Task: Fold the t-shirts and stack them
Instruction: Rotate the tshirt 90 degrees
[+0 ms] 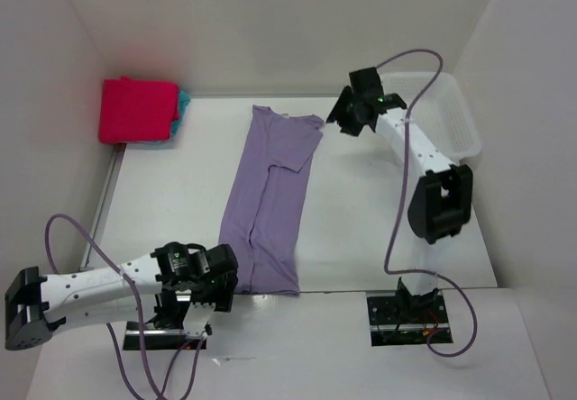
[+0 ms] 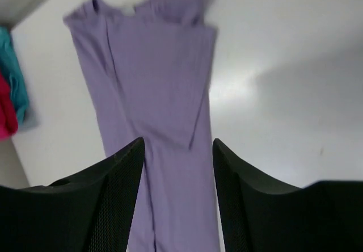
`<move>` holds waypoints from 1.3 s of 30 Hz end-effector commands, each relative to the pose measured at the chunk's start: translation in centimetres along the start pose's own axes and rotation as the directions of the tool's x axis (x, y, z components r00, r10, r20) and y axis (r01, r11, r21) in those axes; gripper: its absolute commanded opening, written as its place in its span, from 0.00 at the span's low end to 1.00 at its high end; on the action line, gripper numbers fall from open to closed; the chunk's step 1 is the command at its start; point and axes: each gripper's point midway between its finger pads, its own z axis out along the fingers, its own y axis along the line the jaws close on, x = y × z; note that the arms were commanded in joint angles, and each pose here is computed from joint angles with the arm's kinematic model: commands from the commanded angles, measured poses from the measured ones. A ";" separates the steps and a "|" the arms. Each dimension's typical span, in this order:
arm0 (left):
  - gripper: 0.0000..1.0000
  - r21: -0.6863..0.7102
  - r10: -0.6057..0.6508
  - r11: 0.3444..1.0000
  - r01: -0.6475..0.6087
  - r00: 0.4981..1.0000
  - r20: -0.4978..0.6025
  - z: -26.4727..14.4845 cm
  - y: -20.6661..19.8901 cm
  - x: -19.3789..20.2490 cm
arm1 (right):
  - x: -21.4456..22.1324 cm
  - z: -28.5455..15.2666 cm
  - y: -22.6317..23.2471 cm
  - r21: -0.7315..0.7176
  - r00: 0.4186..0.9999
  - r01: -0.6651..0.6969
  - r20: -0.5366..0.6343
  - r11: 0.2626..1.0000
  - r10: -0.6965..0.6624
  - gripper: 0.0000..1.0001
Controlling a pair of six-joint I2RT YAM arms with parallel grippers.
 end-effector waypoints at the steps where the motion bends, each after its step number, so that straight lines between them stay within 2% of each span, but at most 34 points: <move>1: 0.66 -0.044 -0.066 0.997 0.064 0.997 -0.033 0.1 -0.6 0.1 | -1.3 5.1 -1.3 0.148 0.989 0.150 -0.042 0.978 -0.145 0.57; 2: 0.66 -0.058 -0.111 0.993 0.107 0.991 -0.068 0.0 -0.9 0.6 | -3.6 5.1 0.6 0.124 0.985 0.170 0.008 0.978 -0.172 0.59; 3: 0.66 -0.112 -0.157 0.983 0.146 0.983 -0.096 -0.5 -0.9 1.0 | -2.8 8.5 -0.6 0.165 0.982 0.189 -0.039 0.968 -0.186 0.59; 4: 0.66 -0.143 -0.195 0.974 0.178 0.974 -0.114 -0.7 -0.9 1.3 | -2.6 9.5 -1.0 0.192 0.981 0.194 -0.063 0.962 -0.186 0.61; 5: 0.66 -0.165 -0.256 0.958 0.234 0.958 -0.127 -0.7 -1.5 1.5 | -5.0 9.3 1.0 0.163 0.980 0.199 0.000 0.966 -0.201 0.62; 6: 0.66 -0.237 -0.278 0.941 0.241 0.951 -0.137 -1.4 -1.2 1.6 | -3.8 12.6 -0.5 0.203 0.975 0.224 -0.048 0.953 -0.219 0.64; 7: 0.66 -0.270 -0.300 0.929 0.253 0.942 -0.151 -1.6 -1.3 1.8 | -3.3 13.3 -1.4 0.238 0.972 0.232 -0.080 0.943 -0.219 0.67; 8: 0.66 -0.339 -0.336 0.902 0.268 0.928 -0.161 -2.4 -1.2 2.0 | -6.6 12.2 1.5 0.189 0.972 0.222 0.029 0.957 -0.231 0.68; 9: 0.66 -0.367 -0.350 0.889 0.274 0.923 -0.159 -2.4 -1.1 2.0 | -6.6 12.8 1.5 0.188 0.970 0.231 0.029 0.955 -0.240 0.69; 10: 0.66 -0.392 -0.368 0.876 0.281 0.915 -0.166 -2.8 -1.1 2.2 | -4.7 15.5 -0.3 0.220 0.975 0.222 -0.022 0.950 -0.223 0.69; 11: 0.66 -0.411 -0.388 0.862 0.297 0.908 -0.158 -2.7 -1.2 2.2 | -4.9 16.2 -0.4 0.185 0.978 0.209 -0.028 0.960 -0.207 0.70; 14: 0.65 -0.390 -0.417 0.860 0.329 0.893 -0.167 -2.5 -1.7 2.5 | -5.7 17.3 -1.1 0.196 0.980 0.195 0.008 0.961 -0.201 0.70; 22: 0.65 -0.360 -0.376 0.882 0.305 0.915 -0.148 -1.7 -1.4 2.1 | 0.9 20.4 -1.0 0.152 0.956 0.268 -0.162 0.951 -0.244 0.70; 23: 0.65 -0.349 -0.376 0.885 0.308 0.915 -0.146 -1.6 -1.5 2.1 | 1.6 20.8 -0.7 0.137 0.953 0.274 -0.169 0.952 -0.250 0.65; 25: 0.65 -0.358 -0.376 0.882 0.306 0.915 -0.147 -1.7 -1.3 2.2 | 2.0 21.4 -0.8 0.130 0.952 0.273 -0.178 0.953 -0.249 0.60; 28: 0.66 -0.359 -0.386 0.878 0.315 0.911 -0.143 -1.6 -1.3 2.2 | 3.0 22.7 -0.9 0.103 0.953 0.259 -0.190 0.960 -0.236 0.41; 29: 0.66 -0.359 -0.386 0.878 0.315 0.911 -0.143 -1.6 -1.3 2.2 | 3.5 23.6 -1.2 0.095 0.952 0.257 -0.193 0.962 -0.236 0.25; 32: 0.66 -0.360 -0.398 0.874 0.325 0.905 -0.148 -1.7 -1.4 2.3 | 2.8 24.5 -0.3 0.067 0.965 0.230 -0.141 0.971 -0.219 0.00; 34: 0.66 -0.361 -0.406 0.871 0.334 0.902 -0.145 -1.7 -1.5 2.3 | 0.7 25.1 0.8 0.038 0.981 0.185 -0.059 0.982 -0.183 0.00; 35: 0.66 -0.370 -0.406 0.868 0.331 0.902 -0.145 -1.7 -1.3 2.3 | -2.0 24.6 2.3 0.001 0.986 0.166 0.031 0.986 -0.166 0.00; 38: 0.66 -0.364 -0.434 0.859 0.360 0.889 -0.144 -1.6 -1.5 2.5 | -5.3 24.3 3.4 -0.021 0.983 0.129 0.138 0.991 -0.125 0.00; 39: 0.66 -0.365 -0.442 0.855 0.369 0.886 -0.140 -1.6 -1.5 2.5 | -7.7 24.3 4.2 -0.061 0.972 0.106 0.215 0.993 -0.091 0.00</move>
